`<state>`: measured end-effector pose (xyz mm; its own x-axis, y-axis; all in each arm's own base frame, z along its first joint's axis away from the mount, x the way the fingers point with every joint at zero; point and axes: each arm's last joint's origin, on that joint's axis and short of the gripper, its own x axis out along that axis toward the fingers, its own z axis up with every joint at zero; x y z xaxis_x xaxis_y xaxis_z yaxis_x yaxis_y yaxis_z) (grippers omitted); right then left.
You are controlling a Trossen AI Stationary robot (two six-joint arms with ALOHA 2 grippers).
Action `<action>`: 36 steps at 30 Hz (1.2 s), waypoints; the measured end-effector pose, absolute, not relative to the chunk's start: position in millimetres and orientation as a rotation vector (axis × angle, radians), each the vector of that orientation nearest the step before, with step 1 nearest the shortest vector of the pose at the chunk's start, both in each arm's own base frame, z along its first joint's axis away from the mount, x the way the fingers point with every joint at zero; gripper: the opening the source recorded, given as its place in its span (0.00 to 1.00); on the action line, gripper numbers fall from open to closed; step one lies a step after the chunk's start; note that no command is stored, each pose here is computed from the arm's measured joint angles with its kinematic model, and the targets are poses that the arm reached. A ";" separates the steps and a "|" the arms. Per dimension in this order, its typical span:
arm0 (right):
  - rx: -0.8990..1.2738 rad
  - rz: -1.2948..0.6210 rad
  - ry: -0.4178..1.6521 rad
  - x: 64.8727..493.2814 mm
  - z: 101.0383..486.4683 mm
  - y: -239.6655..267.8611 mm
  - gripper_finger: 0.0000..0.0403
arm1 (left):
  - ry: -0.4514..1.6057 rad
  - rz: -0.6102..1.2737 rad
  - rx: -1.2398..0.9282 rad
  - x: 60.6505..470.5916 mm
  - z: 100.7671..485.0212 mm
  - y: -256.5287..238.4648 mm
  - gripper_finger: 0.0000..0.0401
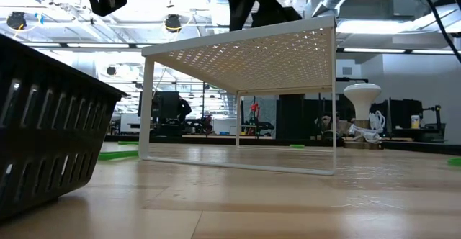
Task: Pick & Place Office Desk Supplies
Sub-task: Put the orange spring keychain into the yellow bin
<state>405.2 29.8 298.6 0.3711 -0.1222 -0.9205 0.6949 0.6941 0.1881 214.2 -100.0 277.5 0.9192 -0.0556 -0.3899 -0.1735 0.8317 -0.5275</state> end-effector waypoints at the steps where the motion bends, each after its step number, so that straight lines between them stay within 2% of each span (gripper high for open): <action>1: 0.624 -0.571 1.078 404.9 296.9 29.2 0.37 | 0.406 0.064 -0.589 214.2 277.5 -100.0 0.00; 27: 0.524 -0.489 1.087 408.8 294.7 8.7 0.37 | 0.406 0.064 -0.588 214.2 277.5 -100.0 0.00; 36: 0.451 -0.417 1.192 416.6 272.2 11.9 0.37 | 0.405 0.065 -0.590 214.1 277.6 -100.0 0.00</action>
